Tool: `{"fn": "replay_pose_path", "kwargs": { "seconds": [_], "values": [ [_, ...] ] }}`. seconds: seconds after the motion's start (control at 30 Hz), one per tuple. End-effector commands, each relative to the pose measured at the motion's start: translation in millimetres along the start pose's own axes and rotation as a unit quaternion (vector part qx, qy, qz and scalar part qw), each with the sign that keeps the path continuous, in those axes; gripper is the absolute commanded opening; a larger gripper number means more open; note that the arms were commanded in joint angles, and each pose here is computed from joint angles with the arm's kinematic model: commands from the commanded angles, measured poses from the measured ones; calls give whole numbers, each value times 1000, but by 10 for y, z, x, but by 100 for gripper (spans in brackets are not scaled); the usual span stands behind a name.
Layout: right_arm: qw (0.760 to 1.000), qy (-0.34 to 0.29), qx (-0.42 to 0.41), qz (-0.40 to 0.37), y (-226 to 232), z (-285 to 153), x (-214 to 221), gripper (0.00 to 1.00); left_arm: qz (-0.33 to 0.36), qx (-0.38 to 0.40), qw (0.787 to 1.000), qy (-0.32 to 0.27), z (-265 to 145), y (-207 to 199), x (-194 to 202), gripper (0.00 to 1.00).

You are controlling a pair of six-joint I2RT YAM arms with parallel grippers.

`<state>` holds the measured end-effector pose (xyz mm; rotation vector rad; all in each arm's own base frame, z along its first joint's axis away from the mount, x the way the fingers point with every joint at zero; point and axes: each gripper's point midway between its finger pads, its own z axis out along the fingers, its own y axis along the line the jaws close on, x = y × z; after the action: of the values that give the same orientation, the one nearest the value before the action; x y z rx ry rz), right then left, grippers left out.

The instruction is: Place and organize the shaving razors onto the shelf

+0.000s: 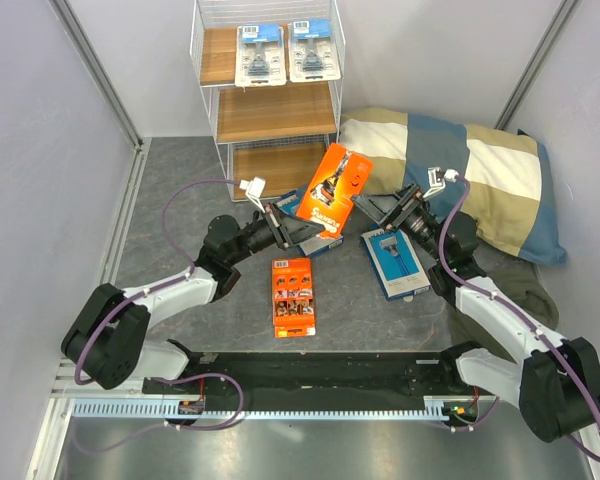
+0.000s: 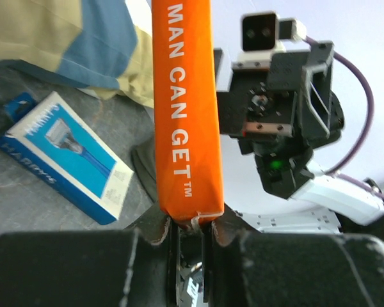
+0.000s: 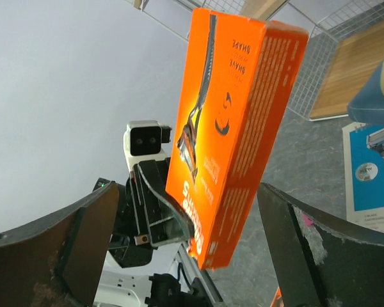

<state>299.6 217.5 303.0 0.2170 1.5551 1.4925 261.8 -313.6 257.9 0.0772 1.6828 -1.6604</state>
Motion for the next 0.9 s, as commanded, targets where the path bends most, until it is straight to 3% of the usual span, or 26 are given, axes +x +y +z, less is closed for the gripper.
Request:
{"fn": "replay_pose_path", "kwargs": {
  "seconds": [0.0, 0.87],
  "values": [
    [999, -12, 0, -29, 60, -44, -72, 98, 21, -12, 999, -48, -59, 22, -277, 2],
    [999, -1, 26, -24, -97, -148, -34, 98, 26, -80, 985, -149, -274, 236, -1352, 2]
  ]
}}
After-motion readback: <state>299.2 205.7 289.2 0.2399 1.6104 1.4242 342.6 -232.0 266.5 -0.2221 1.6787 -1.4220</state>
